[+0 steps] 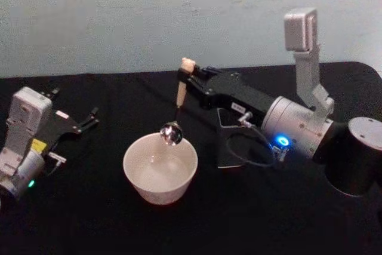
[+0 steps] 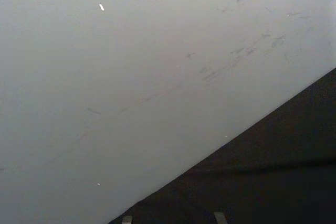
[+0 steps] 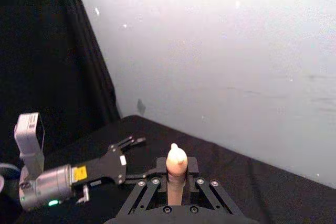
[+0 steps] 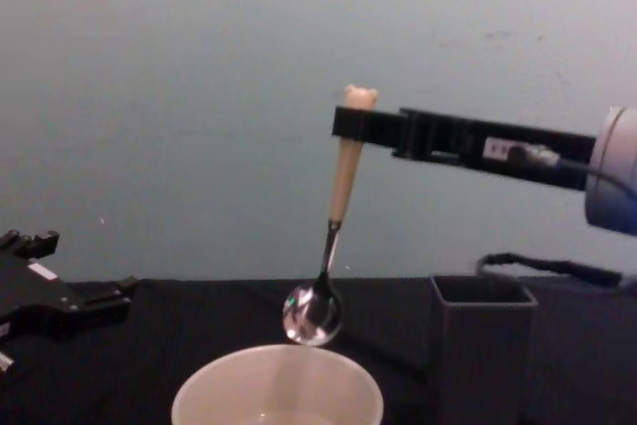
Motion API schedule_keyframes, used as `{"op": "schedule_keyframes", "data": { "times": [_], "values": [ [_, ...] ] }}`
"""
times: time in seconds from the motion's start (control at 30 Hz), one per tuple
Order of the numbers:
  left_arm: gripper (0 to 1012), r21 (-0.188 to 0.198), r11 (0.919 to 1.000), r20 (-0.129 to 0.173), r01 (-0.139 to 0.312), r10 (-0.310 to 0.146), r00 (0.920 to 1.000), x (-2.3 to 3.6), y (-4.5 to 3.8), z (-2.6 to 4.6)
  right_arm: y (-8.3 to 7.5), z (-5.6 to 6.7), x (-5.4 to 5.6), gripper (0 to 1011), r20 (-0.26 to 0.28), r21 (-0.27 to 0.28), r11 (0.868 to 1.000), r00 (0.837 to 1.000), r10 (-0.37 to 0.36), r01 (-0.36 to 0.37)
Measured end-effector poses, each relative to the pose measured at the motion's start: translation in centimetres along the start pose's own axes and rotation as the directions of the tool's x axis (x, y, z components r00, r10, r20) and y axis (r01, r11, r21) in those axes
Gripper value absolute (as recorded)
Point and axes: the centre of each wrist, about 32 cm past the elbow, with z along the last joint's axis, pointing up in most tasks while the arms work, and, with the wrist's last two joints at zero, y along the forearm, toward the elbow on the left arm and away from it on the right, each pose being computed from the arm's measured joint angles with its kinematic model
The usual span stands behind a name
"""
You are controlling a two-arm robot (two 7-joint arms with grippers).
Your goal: Pick up the stirring spoon with one hand, stir inside the cup, then place it back in its original position.
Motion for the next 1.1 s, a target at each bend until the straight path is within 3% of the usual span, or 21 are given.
{"op": "schedule_keyframes", "data": {
  "times": [0.7, 1.1],
  "values": [
    [1001, 0.0, 1.0, 0.0, 0.0, 0.0, 1.0, 0.0, 0.0, 0.0, -2.8, 2.2, 1.1, 218, -0.037, 0.061, 0.992, 0.993, -0.109, 0.111],
    [1001, 0.0, 1.0, 0.0, 0.0, 0.0, 1.0, 0.0, 0.0, 0.0, -4.7, 2.7, 1.8, 218, -0.026, 0.079, 0.982, 0.985, -0.169, 0.17]
  ]
}}
